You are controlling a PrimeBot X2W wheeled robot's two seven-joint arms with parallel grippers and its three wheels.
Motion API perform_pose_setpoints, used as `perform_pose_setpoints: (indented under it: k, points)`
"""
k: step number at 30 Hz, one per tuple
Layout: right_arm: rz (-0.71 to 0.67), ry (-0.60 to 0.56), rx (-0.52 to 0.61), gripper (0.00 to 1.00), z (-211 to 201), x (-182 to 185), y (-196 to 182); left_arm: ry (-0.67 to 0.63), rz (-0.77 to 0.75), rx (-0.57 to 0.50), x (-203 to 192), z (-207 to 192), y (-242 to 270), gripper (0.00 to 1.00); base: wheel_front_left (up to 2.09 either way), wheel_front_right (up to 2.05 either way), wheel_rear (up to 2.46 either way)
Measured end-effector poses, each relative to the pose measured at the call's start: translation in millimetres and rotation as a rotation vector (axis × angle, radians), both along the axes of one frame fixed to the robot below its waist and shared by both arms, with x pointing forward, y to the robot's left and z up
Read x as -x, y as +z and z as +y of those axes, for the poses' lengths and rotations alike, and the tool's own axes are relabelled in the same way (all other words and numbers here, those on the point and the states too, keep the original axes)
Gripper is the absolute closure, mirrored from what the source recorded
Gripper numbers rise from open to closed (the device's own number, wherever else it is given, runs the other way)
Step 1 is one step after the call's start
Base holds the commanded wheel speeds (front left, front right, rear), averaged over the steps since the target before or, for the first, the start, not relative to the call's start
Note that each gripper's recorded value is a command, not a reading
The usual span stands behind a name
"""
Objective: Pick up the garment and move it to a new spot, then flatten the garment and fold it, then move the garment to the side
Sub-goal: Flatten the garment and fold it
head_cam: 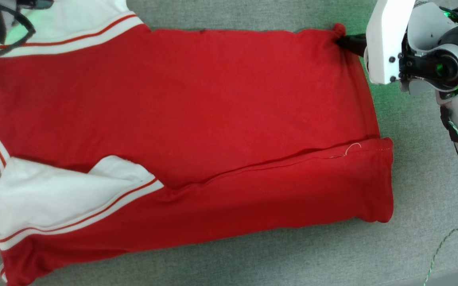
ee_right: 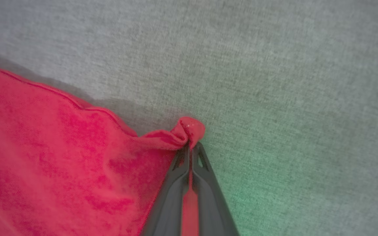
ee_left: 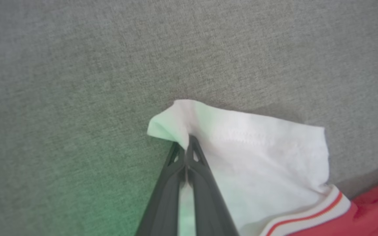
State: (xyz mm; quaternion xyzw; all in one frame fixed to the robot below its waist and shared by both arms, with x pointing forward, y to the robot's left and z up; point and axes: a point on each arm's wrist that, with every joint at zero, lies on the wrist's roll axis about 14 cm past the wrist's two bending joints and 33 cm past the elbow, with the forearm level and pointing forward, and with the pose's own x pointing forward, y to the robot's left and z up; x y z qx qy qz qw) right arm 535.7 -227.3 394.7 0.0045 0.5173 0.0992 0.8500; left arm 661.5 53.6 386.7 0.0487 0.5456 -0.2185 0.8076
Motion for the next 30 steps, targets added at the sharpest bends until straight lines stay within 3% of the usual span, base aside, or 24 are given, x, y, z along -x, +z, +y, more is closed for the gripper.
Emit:
perform_pose_setpoints:
  k: [11,16,23,30]
  points:
    - [-0.212,-0.014,0.001,1.00,1.7,-24.8,37.7,-0.018,-0.188,0.157,-8.6,-17.2,48.4,1.00,0.00,0.00,0.00]
    - [-0.282,-0.021,0.016,1.00,-9.3,-22.7,59.5,-0.019,-0.218,0.174,0.0,-10.1,72.2,1.00,0.00,0.00,0.00]
    - [-0.376,0.009,0.024,1.00,-13.5,-11.3,91.4,-0.019,-0.271,0.203,19.6,4.6,111.6,1.00,0.00,0.00,0.00]
    - [-0.381,0.071,0.032,1.00,-12.7,27.1,96.5,-0.014,-0.267,0.217,60.4,28.7,127.5,1.00,0.00,0.00,0.00]
